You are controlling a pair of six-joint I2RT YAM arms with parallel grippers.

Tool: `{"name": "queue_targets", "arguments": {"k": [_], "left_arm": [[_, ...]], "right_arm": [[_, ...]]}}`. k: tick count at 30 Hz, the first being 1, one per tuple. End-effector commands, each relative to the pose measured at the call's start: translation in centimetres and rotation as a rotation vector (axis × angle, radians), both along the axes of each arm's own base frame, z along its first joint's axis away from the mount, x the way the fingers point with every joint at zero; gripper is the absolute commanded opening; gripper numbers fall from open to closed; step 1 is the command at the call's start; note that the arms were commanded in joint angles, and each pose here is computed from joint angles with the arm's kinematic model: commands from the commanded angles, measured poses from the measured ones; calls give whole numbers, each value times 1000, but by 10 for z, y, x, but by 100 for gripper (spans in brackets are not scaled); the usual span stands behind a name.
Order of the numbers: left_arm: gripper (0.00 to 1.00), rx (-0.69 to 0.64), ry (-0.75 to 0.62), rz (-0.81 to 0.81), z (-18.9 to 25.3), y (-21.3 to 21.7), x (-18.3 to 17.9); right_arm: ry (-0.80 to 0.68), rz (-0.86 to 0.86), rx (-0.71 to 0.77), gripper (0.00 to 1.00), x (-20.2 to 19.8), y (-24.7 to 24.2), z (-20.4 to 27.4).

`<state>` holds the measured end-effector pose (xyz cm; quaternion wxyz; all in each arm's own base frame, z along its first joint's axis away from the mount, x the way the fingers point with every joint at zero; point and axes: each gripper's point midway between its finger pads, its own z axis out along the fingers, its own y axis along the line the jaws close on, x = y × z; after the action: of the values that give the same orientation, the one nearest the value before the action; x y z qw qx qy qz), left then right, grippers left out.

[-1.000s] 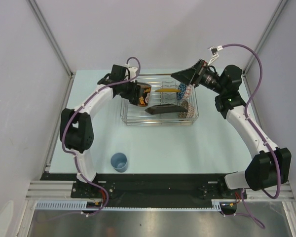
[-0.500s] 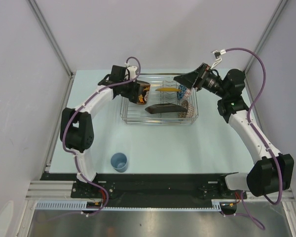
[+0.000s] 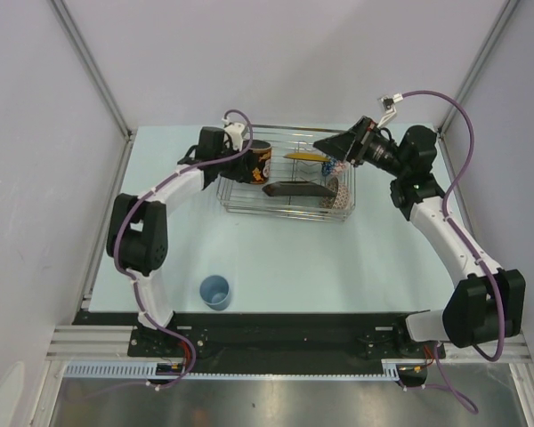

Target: Load the mixed dishes into the dish rack

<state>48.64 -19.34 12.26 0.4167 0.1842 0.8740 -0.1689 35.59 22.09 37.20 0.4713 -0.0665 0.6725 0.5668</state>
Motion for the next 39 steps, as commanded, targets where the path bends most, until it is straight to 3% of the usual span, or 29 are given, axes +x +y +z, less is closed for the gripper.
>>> {"name": "queue_targets", "arguments": {"k": [1, 7, 11, 13, 17, 20, 27, 30, 34, 39], "left_arm": [[0, -13, -54, 14, -9, 13, -6], [2, -16, 5, 1, -30, 17, -18], [28, -36, 33, 1, -30, 12, -18], [34, -37, 50, -4, -28, 11, -18], [54, -29, 67, -4, -26, 11, -17], [56, -31, 87, -12, -24, 9, -19], [50, -9, 94, -2, -21, 11, -12], [40, 8, 93, 11, -19, 15, -11], [14, 22, 92, 25, -17, 18, -12], [0, 57, 69, 20, -13, 23, -11]], "right_arm": [[-22, -4, 11, 100, 7, -7, 3], [-15, -11, 27, 100, 11, -14, 5], [-9, -13, 32, 100, 12, -17, 5], [-4, -12, 31, 100, 12, -17, 4], [-1, -18, 28, 100, 13, -18, 3], [-2, -21, 30, 100, 13, -20, 4], [3, -15, 30, 100, 13, -19, 3], [16, -11, 26, 100, 13, -18, -1], [27, -7, 16, 100, 12, -17, -5], [37, 6, -3, 100, 10, -10, -11]]}}
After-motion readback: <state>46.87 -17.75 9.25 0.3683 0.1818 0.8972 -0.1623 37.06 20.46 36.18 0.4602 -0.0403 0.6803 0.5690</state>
